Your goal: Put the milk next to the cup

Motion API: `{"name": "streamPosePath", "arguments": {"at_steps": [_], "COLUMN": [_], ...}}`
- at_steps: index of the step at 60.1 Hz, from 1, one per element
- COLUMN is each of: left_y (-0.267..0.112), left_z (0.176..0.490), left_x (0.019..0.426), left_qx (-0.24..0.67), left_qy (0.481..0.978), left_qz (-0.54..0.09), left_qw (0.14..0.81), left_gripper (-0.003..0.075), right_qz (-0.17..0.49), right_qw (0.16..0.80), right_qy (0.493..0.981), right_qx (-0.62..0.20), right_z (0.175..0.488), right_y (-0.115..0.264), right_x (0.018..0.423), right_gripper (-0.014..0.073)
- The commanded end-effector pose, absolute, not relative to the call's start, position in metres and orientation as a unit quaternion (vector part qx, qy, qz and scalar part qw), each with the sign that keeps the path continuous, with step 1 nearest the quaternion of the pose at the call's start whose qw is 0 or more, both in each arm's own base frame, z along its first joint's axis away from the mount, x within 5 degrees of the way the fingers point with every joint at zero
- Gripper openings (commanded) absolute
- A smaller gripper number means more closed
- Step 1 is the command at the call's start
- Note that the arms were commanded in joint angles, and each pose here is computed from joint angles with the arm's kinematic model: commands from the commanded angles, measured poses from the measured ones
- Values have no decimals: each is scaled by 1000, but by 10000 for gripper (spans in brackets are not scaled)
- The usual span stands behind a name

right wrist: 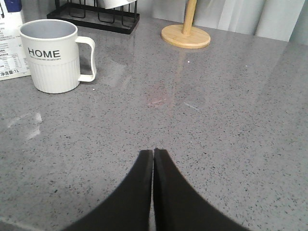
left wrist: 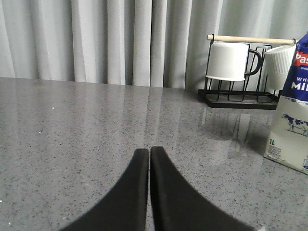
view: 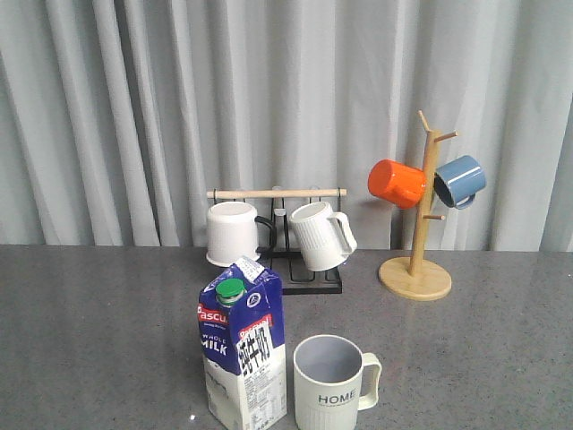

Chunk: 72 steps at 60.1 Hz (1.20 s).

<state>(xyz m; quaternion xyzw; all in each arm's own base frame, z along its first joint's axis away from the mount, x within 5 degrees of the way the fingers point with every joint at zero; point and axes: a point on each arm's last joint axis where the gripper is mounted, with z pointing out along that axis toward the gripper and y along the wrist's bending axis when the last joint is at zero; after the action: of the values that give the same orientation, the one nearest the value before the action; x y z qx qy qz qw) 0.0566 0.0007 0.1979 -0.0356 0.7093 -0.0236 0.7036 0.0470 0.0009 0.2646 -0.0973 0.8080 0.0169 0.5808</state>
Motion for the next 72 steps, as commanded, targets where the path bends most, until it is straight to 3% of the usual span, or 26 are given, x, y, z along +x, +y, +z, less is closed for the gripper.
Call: {"name": "streamPosePath", "arguments": {"at_steps": [1, 13, 30, 39, 72], "left_y": [1, 1, 1, 1, 1], "left_z": [197, 197, 197, 197, 197], "left_x": [57, 57, 57, 57, 57], "left_qx": [-40, -40, -40, -40, -40], "left_qy": [692, 692, 692, 692, 692], "left_qz": [-25, -25, -26, -26, -26], "left_qw": [721, 721, 721, 720, 720], "left_gripper": [-7, -7, -7, -7, -7], "right_qz": [11, -6, 19, 19, 18], "right_qw": [610, 627, 677, 716, 708], "right_qy": [785, 774, 734, 697, 705], "right_qx": [-104, -92, 42, 35, 35], "right_z": [277, 274, 221, 204, 196], "right_y": [1, 0, -2, -2, -2], "right_x": [49, 52, 65, 56, 56], "right_gripper": [-5, -5, -5, -5, -5]}}
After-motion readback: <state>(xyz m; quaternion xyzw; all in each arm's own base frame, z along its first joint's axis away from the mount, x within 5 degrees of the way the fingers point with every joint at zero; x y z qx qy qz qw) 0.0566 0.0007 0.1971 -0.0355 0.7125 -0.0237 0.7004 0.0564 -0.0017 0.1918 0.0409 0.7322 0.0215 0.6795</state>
